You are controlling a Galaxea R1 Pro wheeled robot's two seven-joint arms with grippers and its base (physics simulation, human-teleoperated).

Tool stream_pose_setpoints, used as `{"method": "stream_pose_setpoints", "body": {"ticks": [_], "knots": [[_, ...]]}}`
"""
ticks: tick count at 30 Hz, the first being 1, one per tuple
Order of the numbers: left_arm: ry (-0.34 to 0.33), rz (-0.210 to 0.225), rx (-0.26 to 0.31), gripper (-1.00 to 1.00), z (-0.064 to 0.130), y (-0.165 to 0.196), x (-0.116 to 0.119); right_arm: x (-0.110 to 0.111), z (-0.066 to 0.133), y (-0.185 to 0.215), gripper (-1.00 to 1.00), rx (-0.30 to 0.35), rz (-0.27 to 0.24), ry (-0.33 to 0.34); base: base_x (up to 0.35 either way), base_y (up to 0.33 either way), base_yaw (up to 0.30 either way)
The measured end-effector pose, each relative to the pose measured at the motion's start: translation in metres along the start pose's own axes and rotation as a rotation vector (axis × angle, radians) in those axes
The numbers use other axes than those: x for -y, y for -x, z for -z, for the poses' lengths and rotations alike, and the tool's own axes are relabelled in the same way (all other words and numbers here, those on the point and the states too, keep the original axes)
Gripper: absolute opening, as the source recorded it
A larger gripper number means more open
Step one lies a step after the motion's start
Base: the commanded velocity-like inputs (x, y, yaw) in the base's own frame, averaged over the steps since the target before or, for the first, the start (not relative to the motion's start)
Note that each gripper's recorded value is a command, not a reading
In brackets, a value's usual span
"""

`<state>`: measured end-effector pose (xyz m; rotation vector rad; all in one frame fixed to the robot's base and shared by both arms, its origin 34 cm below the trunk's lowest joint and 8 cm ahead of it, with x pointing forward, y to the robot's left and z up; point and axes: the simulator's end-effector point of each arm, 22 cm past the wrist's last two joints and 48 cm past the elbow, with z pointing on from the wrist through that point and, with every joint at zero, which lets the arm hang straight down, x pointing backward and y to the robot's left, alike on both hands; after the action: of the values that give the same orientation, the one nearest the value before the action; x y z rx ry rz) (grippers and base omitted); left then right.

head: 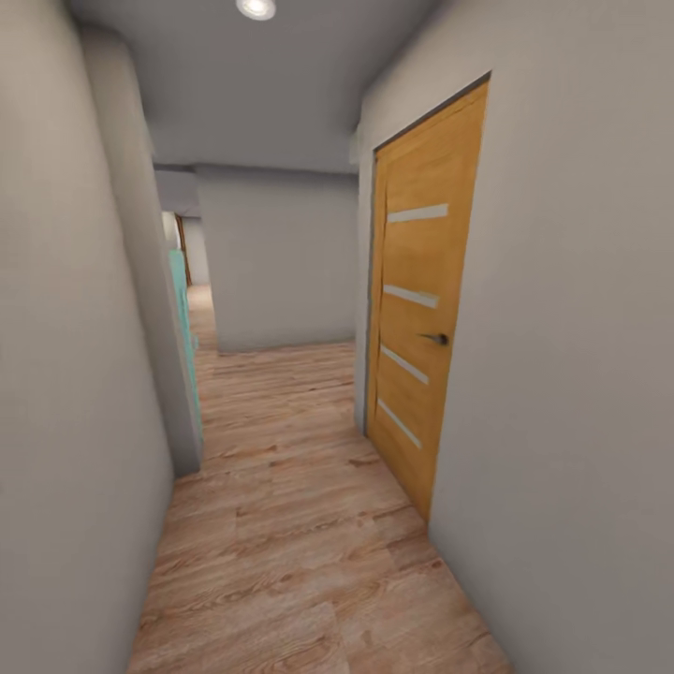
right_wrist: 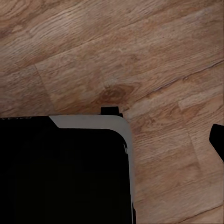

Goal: Move the two storage containers from the living room to the garage. In the garage, place one container on the floor and stack the other container on top of it (either order is fine).

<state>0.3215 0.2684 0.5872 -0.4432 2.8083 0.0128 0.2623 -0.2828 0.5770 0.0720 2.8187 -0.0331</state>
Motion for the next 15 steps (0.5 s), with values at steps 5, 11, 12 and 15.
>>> {"method": "stream_pose_setpoints", "body": {"ticks": [5, 11, 12, 15], "knots": [[-0.001, 0.001, 0.0, 1.0, 0.0, -0.0003, 0.001, -0.0008, 0.0, -0.0001, 1.0, 0.0, 0.0, 0.001, 0.32, -0.019, 0.265], [-0.002, 0.001, -0.001, 1.0, 0.0, -0.0004, 0.0012, 0.0004, 0.0, 0.0004, 1.0, 0.002, -0.002, -0.001, 0.31, -0.097, 0.266], [-0.002, 0.001, -0.001, 1.0, 0.0, -0.0004, 0.0012, 0.0004, 0.0, 0.0004, 1.0, 0.002, -0.002, -0.001, 0.301, -0.129, 0.266], [-0.002, 0.001, -0.001, 1.0, 0.0, -0.0004, 0.0012, 0.0005, 0.0, 0.0004, 1.0, 0.002, -0.003, -0.001, 0.299, -0.134, 0.266]]}}
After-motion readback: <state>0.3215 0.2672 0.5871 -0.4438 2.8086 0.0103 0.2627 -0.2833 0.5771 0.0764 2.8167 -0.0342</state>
